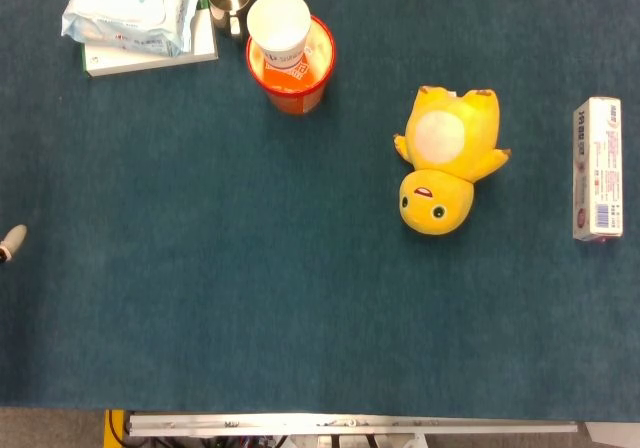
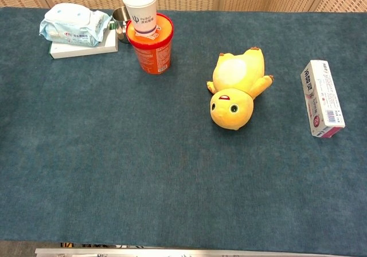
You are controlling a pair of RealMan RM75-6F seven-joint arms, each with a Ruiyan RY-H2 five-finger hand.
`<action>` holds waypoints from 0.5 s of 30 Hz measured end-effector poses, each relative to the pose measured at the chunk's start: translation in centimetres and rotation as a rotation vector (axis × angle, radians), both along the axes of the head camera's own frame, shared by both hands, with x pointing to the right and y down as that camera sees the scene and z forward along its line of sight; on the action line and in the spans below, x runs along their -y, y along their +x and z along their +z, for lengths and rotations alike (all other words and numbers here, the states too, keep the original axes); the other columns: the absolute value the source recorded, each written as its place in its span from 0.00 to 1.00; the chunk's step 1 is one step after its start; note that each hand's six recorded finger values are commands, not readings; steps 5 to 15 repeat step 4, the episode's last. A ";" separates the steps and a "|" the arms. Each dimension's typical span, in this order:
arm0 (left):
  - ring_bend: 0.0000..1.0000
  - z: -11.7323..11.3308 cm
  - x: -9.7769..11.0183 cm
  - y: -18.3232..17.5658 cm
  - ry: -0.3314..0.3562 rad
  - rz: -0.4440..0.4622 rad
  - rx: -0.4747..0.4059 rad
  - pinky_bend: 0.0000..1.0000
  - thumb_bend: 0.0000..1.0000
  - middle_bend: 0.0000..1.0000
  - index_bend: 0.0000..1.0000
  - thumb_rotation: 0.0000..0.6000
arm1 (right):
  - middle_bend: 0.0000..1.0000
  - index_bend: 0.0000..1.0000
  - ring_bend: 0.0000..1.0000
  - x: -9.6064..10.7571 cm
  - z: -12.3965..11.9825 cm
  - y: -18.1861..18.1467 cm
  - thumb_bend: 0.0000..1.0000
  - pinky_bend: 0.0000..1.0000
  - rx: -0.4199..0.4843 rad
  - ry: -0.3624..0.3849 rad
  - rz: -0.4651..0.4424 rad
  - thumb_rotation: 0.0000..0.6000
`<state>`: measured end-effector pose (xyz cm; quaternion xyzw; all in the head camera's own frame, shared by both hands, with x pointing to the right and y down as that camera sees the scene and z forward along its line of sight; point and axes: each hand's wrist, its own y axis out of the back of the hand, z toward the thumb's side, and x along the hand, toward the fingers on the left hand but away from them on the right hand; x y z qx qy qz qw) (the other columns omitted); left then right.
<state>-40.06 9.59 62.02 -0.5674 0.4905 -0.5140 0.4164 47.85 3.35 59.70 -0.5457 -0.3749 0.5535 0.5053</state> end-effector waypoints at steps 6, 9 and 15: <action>0.01 0.1 0.2 0.5 -0.003 0.016 -0.003 0.03 0.15 0.04 0.08 1.00 | 0.17 0.15 0.00 -0.3 0.2 -0.2 0.00 0.00 0.010 -0.011 -0.006 0.97; 0.01 0.1 0.2 0.5 -0.003 0.016 -0.003 0.03 0.15 0.04 0.08 1.00 | 0.17 0.15 0.00 -0.3 0.2 -0.2 0.00 0.00 0.010 -0.011 -0.006 0.97; 0.01 0.1 0.2 0.5 -0.003 0.016 -0.003 0.03 0.15 0.04 0.08 1.00 | 0.17 0.15 0.00 -0.3 0.2 -0.2 0.00 0.00 0.010 -0.011 -0.006 0.97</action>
